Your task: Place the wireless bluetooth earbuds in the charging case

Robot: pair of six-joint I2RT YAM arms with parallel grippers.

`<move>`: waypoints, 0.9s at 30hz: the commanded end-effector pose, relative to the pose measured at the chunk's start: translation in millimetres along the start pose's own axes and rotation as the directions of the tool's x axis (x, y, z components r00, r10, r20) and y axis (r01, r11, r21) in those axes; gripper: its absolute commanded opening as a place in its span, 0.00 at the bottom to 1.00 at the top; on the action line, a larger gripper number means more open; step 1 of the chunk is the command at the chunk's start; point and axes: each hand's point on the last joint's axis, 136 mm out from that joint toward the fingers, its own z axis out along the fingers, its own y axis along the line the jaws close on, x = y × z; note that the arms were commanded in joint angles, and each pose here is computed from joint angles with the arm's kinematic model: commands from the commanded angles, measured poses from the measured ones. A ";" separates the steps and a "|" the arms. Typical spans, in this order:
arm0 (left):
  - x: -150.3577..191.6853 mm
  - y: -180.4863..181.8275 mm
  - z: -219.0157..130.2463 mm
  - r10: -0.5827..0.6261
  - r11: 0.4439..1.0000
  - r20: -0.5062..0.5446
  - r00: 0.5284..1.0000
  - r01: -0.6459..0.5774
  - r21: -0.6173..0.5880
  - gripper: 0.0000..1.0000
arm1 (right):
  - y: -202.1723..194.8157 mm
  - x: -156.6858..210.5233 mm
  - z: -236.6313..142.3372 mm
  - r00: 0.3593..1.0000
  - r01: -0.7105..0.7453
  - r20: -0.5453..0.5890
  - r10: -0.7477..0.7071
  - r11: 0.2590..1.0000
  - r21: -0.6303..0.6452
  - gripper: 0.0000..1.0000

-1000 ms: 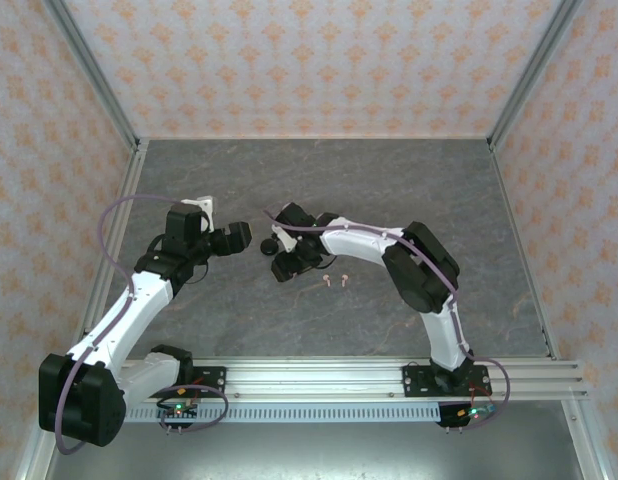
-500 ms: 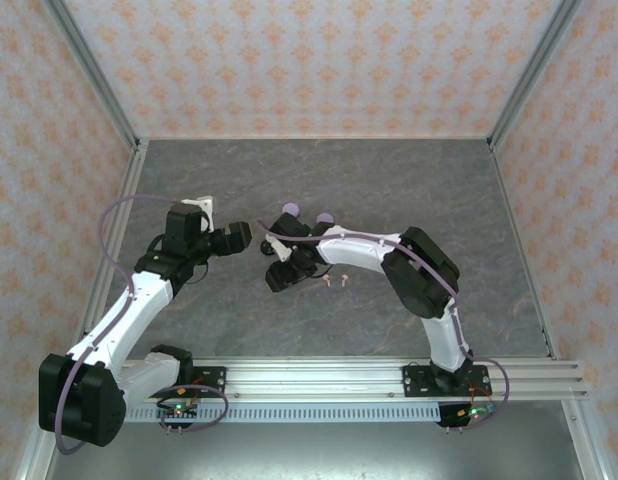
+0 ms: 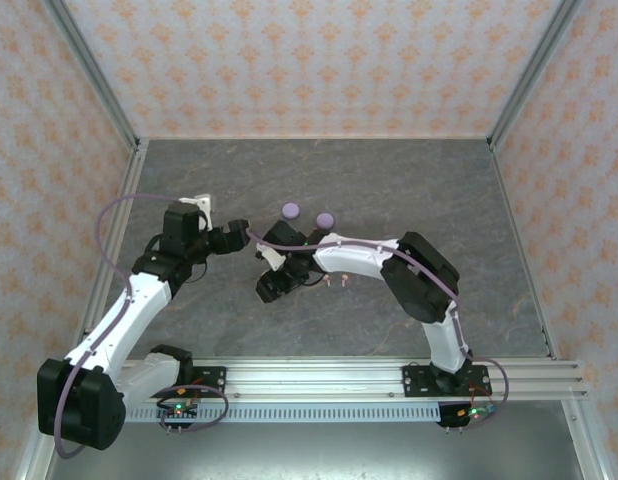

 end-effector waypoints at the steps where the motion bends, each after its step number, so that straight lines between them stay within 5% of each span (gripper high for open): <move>1: -19.3 -1.7 -15.5 -0.027 1.000 0.054 0.998 0.026 0.013 0.99 | -0.5 -16.9 -34.0 0.992 0.075 0.094 -0.083 0.994 0.081 0.61; 15: -15.1 44.3 -19.9 -0.221 0.975 0.043 0.974 0.222 -0.015 1.00 | -22.2 -36.4 -31.4 0.958 0.276 -0.017 -0.285 0.908 0.317 0.83; 27: -7.2 62.8 -17.9 -0.285 0.958 0.035 0.958 0.286 -0.033 1.00 | -29.3 -38.2 -1.8 0.976 0.217 -0.058 -0.210 0.904 0.369 0.84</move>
